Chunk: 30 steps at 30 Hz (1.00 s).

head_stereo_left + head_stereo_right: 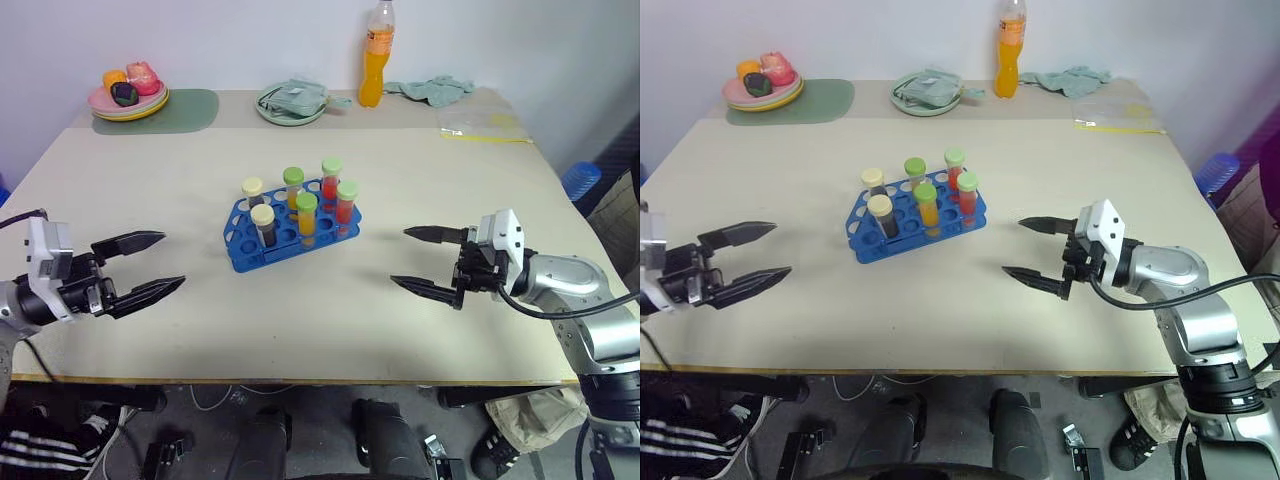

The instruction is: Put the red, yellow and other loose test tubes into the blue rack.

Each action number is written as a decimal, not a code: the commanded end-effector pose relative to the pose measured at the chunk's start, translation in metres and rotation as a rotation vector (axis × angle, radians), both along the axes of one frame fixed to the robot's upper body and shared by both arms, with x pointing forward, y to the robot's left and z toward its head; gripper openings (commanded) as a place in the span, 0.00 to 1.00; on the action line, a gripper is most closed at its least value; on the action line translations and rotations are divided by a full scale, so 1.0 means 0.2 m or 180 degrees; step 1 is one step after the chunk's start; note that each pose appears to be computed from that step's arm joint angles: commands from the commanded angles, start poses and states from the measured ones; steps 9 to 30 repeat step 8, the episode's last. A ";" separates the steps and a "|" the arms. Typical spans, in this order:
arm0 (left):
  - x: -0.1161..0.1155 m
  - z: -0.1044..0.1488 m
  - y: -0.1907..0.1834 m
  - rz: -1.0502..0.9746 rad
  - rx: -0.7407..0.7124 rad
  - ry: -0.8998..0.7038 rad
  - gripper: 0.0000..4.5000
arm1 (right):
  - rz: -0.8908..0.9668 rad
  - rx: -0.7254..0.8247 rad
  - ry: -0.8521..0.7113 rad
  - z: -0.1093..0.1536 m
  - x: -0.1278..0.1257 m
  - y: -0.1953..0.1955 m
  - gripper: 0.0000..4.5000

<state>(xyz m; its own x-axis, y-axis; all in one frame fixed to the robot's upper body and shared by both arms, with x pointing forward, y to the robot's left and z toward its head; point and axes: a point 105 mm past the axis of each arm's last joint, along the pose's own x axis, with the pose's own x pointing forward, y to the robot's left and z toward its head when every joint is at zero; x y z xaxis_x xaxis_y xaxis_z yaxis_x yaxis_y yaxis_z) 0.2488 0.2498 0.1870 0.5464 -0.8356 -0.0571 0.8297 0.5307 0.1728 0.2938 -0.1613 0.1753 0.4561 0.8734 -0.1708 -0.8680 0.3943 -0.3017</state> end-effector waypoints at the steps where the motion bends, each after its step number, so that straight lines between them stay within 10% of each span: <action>1: 0.01 -0.01 -0.02 -0.0030 0.0045 -0.0056 0.97 | -0.0138 -0.0060 -0.0203 0.06 0.01 -0.07 1.00; 30: 0.04 -0.02 -0.08 -0.0011 -0.0051 -0.0136 0.97 | -0.0207 -0.0104 -0.0255 0.09 0.03 -0.09 1.00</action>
